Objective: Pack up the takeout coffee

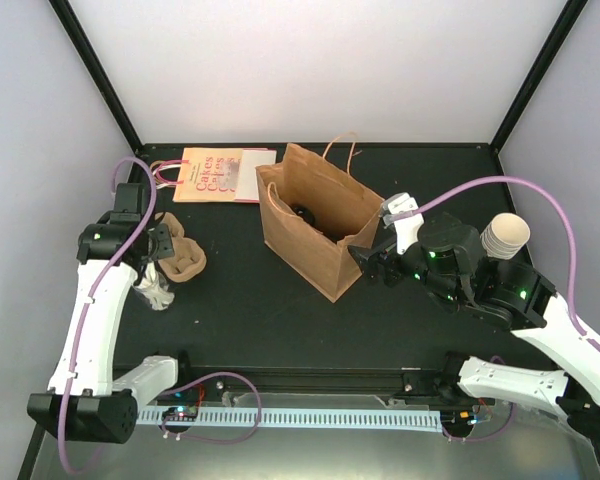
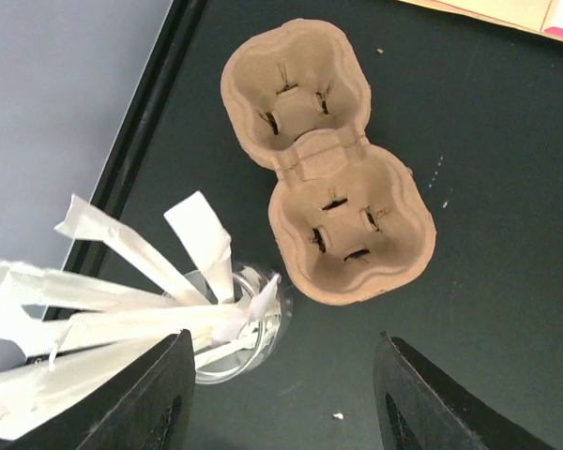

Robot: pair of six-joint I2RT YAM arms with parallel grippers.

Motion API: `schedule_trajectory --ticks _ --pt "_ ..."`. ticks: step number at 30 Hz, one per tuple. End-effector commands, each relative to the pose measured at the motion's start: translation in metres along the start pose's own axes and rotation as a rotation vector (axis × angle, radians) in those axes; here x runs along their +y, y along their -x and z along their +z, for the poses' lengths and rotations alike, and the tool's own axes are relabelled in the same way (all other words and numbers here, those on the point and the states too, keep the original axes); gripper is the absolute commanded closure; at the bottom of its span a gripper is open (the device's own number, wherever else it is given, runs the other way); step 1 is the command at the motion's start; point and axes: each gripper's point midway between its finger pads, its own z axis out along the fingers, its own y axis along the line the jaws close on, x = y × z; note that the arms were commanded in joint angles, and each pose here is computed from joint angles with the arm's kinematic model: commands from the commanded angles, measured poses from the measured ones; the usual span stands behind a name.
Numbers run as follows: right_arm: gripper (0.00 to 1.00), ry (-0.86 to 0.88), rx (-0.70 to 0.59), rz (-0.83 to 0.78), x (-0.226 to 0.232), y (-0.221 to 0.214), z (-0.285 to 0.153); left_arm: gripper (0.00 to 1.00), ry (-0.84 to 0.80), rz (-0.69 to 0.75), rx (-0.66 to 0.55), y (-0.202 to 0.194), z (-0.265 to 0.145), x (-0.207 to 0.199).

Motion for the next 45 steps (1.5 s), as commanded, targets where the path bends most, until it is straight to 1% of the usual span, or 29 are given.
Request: schedule_trajectory --ticks 1,10,14,17,21,23,32,33,35,38,40,45 --pt "0.02 -0.001 -0.009 -0.007 -0.001 0.002 -0.001 0.45 0.033 -0.010 -0.044 0.014 0.004 0.005" --pt "0.02 0.007 -0.006 -0.020 0.001 0.004 0.001 0.45 0.080 -0.023 -0.020 0.015 0.018 0.010" --pt "0.02 0.008 -0.005 -0.026 0.002 0.006 0.001 0.48 0.103 -0.035 -0.015 0.014 0.024 0.014" --pt "0.02 0.008 -0.008 -0.029 0.002 0.007 0.000 0.54 0.102 -0.037 -0.006 0.013 0.029 0.013" --pt "0.02 0.008 -0.007 -0.029 0.002 0.006 0.000 0.67 0.110 -0.038 -0.007 0.014 0.028 0.014" --pt "0.02 0.009 -0.007 -0.027 0.002 0.006 0.000 0.72 0.111 -0.039 -0.009 0.014 0.027 0.015" --pt "0.02 0.011 -0.006 -0.026 0.001 0.003 -0.001 0.76 0.130 -0.040 -0.006 0.013 0.027 0.018" --pt "0.02 0.012 -0.007 -0.027 0.001 0.003 -0.002 0.75 0.137 -0.040 -0.007 0.013 0.027 0.019" --pt "0.02 0.011 -0.007 -0.029 0.001 0.003 -0.002 0.65 0.140 -0.040 -0.006 0.013 0.028 0.020" --pt "0.02 0.013 -0.007 -0.031 0.002 0.003 -0.002 0.63 0.140 -0.036 0.004 0.012 0.031 0.018" --pt "0.02 0.014 -0.008 -0.032 0.002 0.003 -0.002 0.64 0.144 -0.036 0.009 0.012 0.032 0.019" --pt "0.02 0.015 -0.012 -0.033 0.001 0.004 -0.004 0.73 0.149 -0.038 0.015 0.012 0.032 0.019"
